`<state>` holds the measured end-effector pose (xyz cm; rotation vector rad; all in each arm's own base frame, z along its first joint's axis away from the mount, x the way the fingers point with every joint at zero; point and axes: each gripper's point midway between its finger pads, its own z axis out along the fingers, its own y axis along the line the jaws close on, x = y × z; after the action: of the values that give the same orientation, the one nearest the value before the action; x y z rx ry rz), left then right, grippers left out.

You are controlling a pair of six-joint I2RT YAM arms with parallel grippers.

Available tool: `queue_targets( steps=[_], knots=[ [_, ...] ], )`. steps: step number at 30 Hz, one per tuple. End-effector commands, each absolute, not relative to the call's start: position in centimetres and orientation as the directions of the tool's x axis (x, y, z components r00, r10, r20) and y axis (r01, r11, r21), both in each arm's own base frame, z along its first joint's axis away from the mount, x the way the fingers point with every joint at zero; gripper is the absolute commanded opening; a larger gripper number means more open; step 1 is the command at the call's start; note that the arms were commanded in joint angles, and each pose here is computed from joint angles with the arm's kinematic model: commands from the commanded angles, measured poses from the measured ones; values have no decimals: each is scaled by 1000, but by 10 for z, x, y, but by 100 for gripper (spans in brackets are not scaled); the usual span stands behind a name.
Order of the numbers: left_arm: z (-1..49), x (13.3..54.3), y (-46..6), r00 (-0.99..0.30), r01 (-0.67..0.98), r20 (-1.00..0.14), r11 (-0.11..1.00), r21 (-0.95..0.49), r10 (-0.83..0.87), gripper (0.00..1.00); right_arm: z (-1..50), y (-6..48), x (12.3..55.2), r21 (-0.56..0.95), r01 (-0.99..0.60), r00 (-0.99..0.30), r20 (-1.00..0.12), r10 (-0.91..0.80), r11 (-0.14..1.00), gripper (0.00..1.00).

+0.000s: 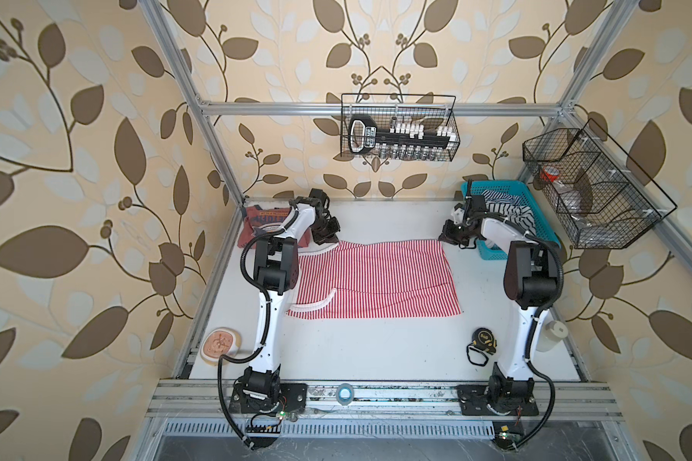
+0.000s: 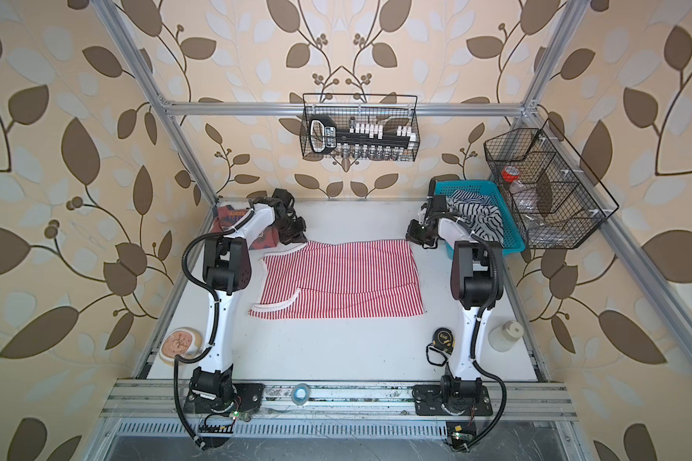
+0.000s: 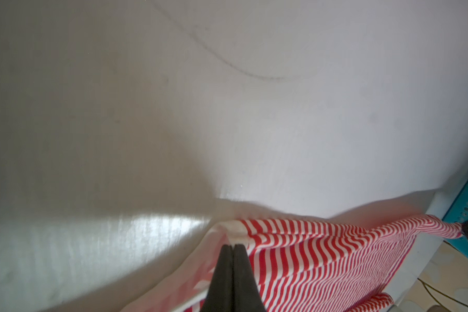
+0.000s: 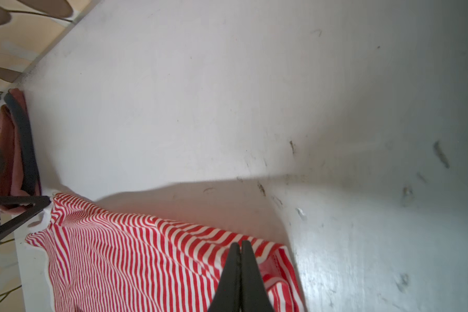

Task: Fold and stack tank tops
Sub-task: Fold the tank top at the center of the table.

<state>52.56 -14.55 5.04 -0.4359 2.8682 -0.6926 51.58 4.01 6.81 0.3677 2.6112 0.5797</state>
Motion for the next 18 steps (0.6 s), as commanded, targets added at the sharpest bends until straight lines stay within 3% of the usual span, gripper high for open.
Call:
queue_targets(
  steps=[1, 18],
  knots=[
    [111, 531, -145, -930, -170, -196, 837, -520, -311, 0, 90, 42, 512, 470, 104, -853, -411, 322, 877, 0],
    [106, 488, -138, -931, -199, -168, 837, -510, -323, 0, 74, 36, 450, 410, 122, -886, -366, 285, 904, 0]
  ],
)
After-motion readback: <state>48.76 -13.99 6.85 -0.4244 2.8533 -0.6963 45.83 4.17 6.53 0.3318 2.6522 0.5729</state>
